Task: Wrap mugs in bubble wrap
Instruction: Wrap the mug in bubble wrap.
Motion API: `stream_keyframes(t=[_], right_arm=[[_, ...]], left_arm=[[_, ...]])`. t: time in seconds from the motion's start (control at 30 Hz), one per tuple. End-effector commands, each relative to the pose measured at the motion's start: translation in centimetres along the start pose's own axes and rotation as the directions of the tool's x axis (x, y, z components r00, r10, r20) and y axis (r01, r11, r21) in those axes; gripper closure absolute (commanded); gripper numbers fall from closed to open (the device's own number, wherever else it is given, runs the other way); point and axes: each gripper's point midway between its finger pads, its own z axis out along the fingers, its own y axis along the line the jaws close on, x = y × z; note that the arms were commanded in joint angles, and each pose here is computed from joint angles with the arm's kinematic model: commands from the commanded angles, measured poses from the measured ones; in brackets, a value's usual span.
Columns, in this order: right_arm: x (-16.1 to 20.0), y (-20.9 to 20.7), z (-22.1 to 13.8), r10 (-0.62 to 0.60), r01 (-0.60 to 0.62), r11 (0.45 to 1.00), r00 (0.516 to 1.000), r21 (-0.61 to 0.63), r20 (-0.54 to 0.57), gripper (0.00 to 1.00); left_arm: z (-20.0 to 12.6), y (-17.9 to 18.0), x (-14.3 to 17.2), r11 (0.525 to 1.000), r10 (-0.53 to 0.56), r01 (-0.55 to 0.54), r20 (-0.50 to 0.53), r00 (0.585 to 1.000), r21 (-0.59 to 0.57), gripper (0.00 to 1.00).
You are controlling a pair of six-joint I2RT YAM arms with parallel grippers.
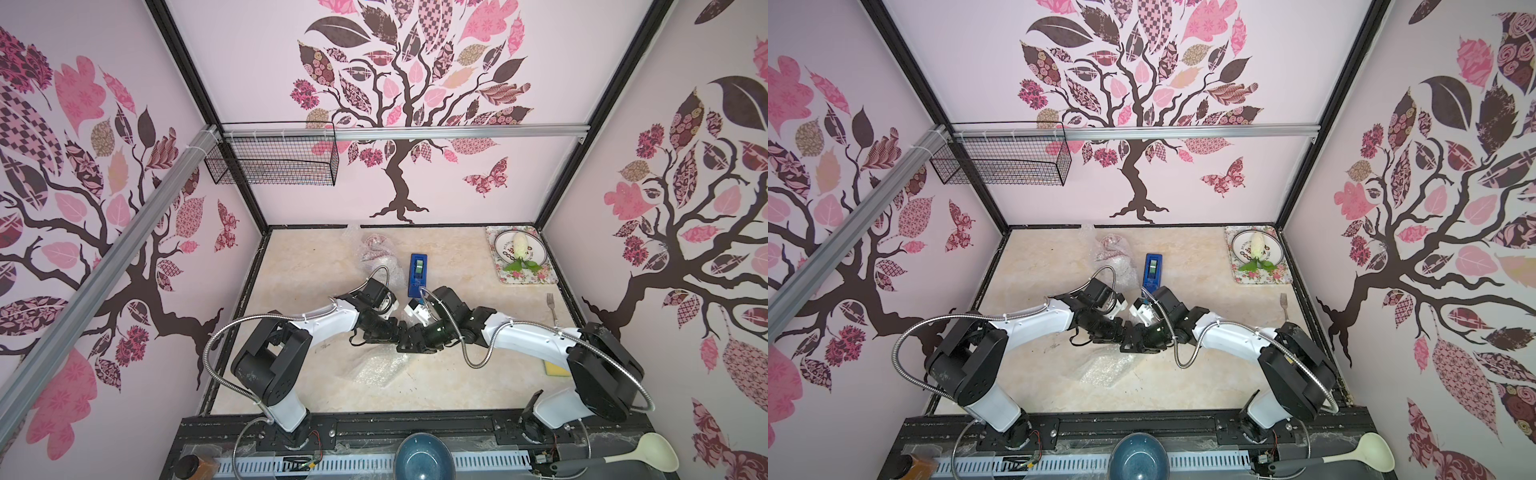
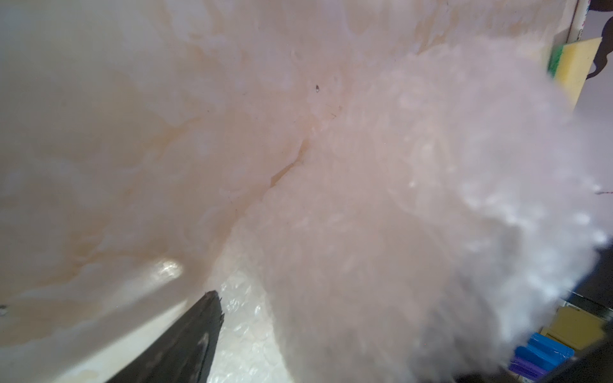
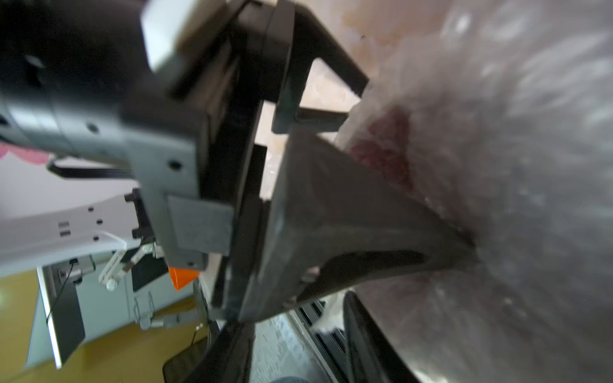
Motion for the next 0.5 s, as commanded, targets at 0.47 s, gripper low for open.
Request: stream_keyframes(t=[0.47], right_arm=[[-3.8,-3.2,-7.0,0.183,-0.241,0.94,0.953,0.239,0.241,0.2]], left_arm=[[0.9,1.2,1.6,0.999,0.008,-0.01,-0.048,0.999,-0.047,0.17]])
